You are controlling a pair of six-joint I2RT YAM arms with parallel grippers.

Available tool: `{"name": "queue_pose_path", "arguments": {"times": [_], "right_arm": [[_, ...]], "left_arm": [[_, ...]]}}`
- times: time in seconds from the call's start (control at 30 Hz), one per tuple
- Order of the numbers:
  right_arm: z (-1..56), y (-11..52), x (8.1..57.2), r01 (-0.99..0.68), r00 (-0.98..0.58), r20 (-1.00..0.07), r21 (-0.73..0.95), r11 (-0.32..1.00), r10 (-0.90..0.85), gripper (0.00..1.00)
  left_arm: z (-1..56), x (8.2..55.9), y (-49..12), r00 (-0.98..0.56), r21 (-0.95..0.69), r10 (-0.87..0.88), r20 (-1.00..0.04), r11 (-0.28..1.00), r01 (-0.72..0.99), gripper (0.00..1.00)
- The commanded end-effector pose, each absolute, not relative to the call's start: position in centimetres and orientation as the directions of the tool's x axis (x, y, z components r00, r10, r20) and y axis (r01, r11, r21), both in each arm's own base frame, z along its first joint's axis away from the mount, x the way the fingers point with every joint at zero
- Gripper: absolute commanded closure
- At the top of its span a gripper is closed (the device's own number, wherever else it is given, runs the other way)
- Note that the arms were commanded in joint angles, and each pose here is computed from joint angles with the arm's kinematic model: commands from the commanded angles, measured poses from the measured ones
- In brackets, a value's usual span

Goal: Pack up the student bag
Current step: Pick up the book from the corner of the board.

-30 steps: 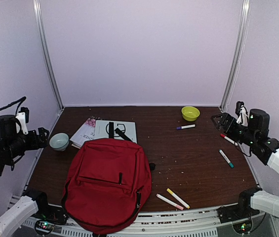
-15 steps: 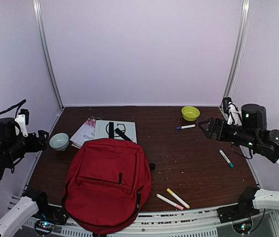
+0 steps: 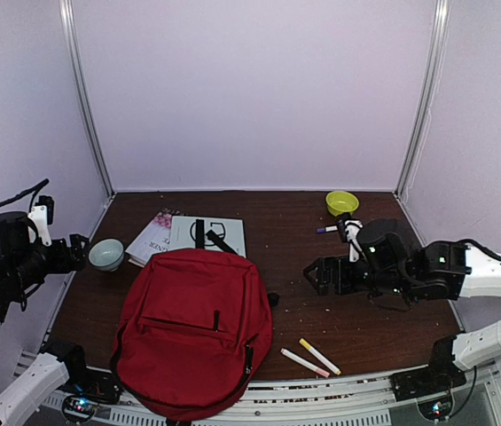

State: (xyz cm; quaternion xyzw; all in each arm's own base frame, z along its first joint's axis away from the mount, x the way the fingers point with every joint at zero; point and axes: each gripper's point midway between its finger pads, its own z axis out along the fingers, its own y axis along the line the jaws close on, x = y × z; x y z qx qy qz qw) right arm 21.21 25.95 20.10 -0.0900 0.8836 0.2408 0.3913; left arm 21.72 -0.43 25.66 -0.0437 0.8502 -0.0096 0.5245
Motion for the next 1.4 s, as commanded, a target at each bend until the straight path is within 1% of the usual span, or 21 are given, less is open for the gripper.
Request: {"name": "queue_pose_path", "arguments": {"times": [0.0,0.1,0.2,0.27,0.43,0.67,0.87,0.97,1.03,1.07,1.3,1.37], "right_arm": [[19.4,28.4,21.1,-0.367,-0.662,-0.749,0.326,0.871,0.002,0.00],[17.2,31.2,20.3,-0.453,-0.678,-0.730,0.318,0.833,-0.090,0.00],[15.4,34.5,19.1,-0.564,-0.684,-0.701,0.335,0.755,-0.200,0.00],[14.3,35.8,18.8,-0.593,-0.688,-0.682,0.329,0.735,-0.249,0.00],[12.0,37.8,19.5,-0.605,-0.696,-0.645,0.288,0.742,-0.317,0.00],[10.2,40.1,21.3,-0.594,-0.686,-0.656,0.255,0.763,-0.315,0.00],[8.7,40.8,23.1,-0.570,-0.674,-0.662,0.184,0.801,-0.328,0.00],[8.0,40.8,23.7,-0.556,-0.679,-0.657,0.166,0.815,-0.329,0.03],[7.4,40.9,23.7,-0.553,-0.684,-0.653,0.173,0.815,-0.325,0.08],[7.1,41.0,23.6,-0.557,-0.685,-0.651,0.179,0.811,-0.327,0.13],[6.9,41.6,22.8,-0.599,-0.680,-0.652,0.230,0.767,-0.335,0.59],[7.2,41.6,22.6,-0.609,-0.678,-0.650,0.236,0.757,-0.343,0.74]], "left_arm": [[26.6,22.2,-0.8,-0.403,-0.066,-0.077,-0.912,0.997,-0.040,0.02],[26.7,22.2,-0.7,-0.399,-0.067,-0.078,-0.913,0.997,-0.043,0.02],[26.6,22.2,-0.8,-0.401,-0.067,-0.078,-0.913,0.997,-0.042,0.02],[26.6,22.2,-0.8,-0.403,-0.066,-0.078,-0.912,0.997,-0.042,0.02],[26.6,22.2,-0.6,-0.402,-0.063,-0.077,-0.912,0.997,-0.048,0.02],[26.4,22.3,-0.6,-0.407,-0.060,-0.077,-0.910,0.997,-0.055,0.03],[26.0,22.6,-0.6,-0.427,-0.054,-0.074,-0.901,0.997,-0.058,0.02],[26.0,22.7,-0.5,-0.430,-0.053,-0.074,-0.900,0.997,-0.060,0.02],[25.9,22.7,-0.5,-0.432,-0.052,-0.073,-0.899,0.997,-0.060,0.02],[25.9,22.7,-0.5,-0.431,-0.052,-0.073,-0.899,0.997,-0.061,0.02],[25.8,22.8,-0.5,-0.435,-0.050,-0.073,-0.898,0.997,-0.063,0.02],[25.8,22.8,-0.5,-0.435,-0.050,-0.073,-0.898,0.997,-0.063,0.02]]}}
